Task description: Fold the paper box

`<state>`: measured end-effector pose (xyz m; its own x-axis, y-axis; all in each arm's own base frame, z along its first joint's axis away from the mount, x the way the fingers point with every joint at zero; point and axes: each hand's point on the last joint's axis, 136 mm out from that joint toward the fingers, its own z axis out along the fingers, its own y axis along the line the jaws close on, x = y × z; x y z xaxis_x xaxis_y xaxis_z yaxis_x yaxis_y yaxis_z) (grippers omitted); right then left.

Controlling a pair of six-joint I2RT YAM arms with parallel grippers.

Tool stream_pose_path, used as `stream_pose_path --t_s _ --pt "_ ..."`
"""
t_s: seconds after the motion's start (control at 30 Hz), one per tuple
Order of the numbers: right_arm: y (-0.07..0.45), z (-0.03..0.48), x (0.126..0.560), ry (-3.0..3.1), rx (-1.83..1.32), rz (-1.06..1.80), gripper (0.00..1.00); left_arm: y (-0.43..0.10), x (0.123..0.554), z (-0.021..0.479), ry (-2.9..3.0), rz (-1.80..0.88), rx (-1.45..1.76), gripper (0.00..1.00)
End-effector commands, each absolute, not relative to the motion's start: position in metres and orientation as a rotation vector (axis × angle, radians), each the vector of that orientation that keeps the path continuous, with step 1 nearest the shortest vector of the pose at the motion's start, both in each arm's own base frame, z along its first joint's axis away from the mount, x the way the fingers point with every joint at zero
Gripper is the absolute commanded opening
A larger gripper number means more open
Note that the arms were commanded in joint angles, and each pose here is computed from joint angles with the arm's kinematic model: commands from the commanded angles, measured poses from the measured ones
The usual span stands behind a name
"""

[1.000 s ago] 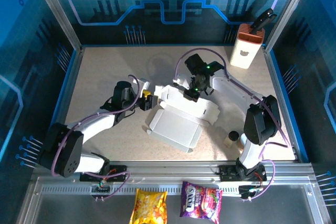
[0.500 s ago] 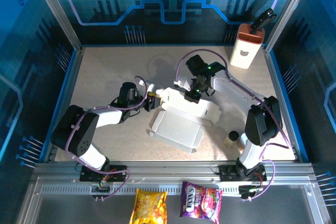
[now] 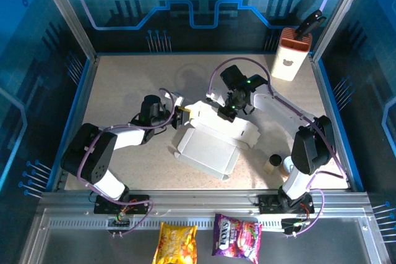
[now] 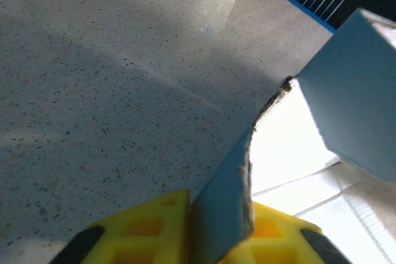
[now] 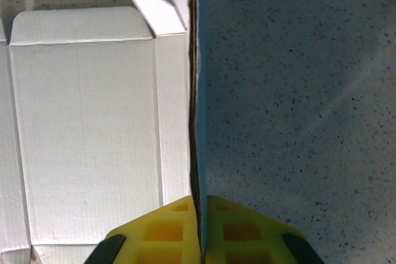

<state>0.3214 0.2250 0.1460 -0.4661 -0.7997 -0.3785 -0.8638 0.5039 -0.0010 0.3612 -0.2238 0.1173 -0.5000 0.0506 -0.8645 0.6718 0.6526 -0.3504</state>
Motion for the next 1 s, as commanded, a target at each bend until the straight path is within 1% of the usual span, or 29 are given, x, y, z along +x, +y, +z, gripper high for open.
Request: stream_pose_path --t_s 0.0,0.23,0.4,0.5,0.7,0.83,0.97 --pt "0.232 0.156 0.33 2.443 -1.248 0.263 0.05 -0.239 0.36 0.129 1.93 -0.926 0.615 0.11" --pt "0.237 0.151 0.336 2.612 -0.963 0.081 0.04 -0.246 0.359 0.122 1.981 -0.914 0.572 0.11" --pt "0.245 0.153 0.331 2.655 -0.775 0.036 0.04 -0.25 0.36 0.105 2.028 -0.902 0.538 0.12" --pt "0.25 0.156 0.327 2.649 -0.742 -0.001 0.06 -0.249 0.361 0.099 2.031 -0.901 0.512 0.14" --pt "0.254 0.156 0.316 2.662 -0.711 -0.082 0.06 -0.249 0.363 0.087 2.053 -0.9 0.49 0.16" --pt "0.259 0.144 0.306 2.691 -0.747 -0.133 0.05 -0.249 0.362 0.079 2.067 -0.908 0.486 0.19" --pt "0.26 0.126 0.299 2.731 -0.738 -0.113 0.05 -0.249 0.361 0.079 2.049 -0.906 0.49 0.22"
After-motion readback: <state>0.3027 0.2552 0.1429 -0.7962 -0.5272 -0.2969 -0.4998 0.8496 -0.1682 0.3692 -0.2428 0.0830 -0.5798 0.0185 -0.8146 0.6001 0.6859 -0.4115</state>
